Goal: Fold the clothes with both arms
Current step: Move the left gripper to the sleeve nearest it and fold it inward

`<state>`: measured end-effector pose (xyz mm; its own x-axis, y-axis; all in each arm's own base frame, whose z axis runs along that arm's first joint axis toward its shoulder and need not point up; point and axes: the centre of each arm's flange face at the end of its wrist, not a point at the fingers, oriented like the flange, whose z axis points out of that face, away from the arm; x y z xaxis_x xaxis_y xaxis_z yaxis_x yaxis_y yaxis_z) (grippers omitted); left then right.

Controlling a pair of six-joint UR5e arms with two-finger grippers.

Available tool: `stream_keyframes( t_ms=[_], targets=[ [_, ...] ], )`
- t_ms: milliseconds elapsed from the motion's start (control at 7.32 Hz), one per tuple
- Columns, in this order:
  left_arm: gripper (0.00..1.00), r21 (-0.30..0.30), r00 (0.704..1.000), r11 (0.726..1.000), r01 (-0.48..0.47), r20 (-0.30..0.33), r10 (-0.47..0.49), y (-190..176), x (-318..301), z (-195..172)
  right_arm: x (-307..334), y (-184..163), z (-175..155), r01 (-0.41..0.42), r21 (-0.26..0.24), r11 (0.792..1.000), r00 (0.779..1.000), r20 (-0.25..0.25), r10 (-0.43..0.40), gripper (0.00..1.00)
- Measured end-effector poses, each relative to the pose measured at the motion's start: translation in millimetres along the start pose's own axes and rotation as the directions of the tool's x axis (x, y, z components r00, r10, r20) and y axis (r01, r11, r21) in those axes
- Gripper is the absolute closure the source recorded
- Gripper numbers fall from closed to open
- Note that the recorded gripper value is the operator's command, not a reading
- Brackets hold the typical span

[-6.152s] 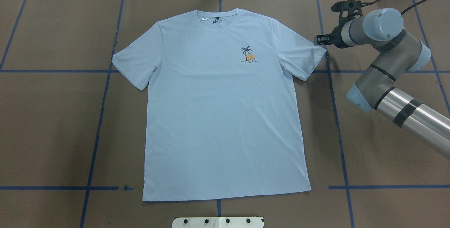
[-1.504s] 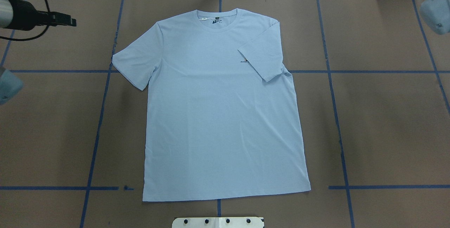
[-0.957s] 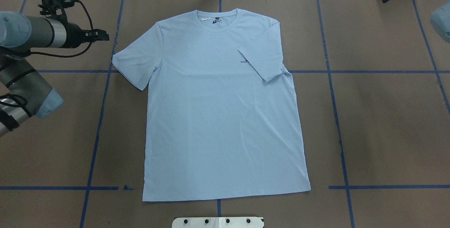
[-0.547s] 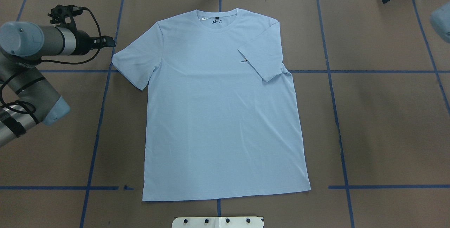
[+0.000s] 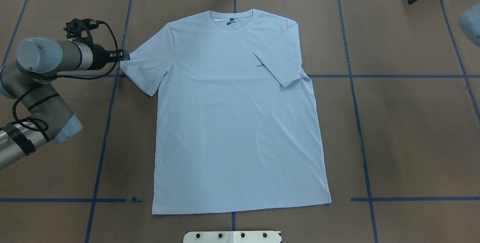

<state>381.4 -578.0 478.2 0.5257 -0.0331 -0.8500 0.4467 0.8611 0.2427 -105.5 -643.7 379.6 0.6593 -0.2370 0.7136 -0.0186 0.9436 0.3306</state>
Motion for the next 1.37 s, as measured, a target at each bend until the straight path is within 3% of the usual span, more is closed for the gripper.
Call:
stream_keyframes(
  t_ms=[273,547,684,820,1367],
  targets=[
    [0.48,-0.002,1.0,1.0,-0.002,0.01,0.002,5,-2,5,1,0,1,-0.002,-0.002,1.0,1.0,-0.001,0.002,0.0],
    [0.68,0.004,1.0,1.0,-0.006,0.018,0.006,9,-1,8,2,0,2,-0.003,-0.004,1.0,1.0,-0.002,0.003,0.0],
    [0.96,0.003,1.0,1.0,-0.008,0.018,0.008,11,0,9,2,0,2,-0.003,-0.004,1.0,1.0,-0.002,0.003,0.0],
    [1.0,0.001,1.0,1.0,-0.009,0.017,0.009,14,1,10,2,0,2,-0.003,-0.004,1.0,1.0,-0.002,0.003,0.0],
    [1.0,0.021,1.0,1.0,-0.018,-0.015,0.018,5,36,4,2,1,2,-0.004,-0.004,1.0,1.0,-0.002,0.004,0.0]
  ],
)
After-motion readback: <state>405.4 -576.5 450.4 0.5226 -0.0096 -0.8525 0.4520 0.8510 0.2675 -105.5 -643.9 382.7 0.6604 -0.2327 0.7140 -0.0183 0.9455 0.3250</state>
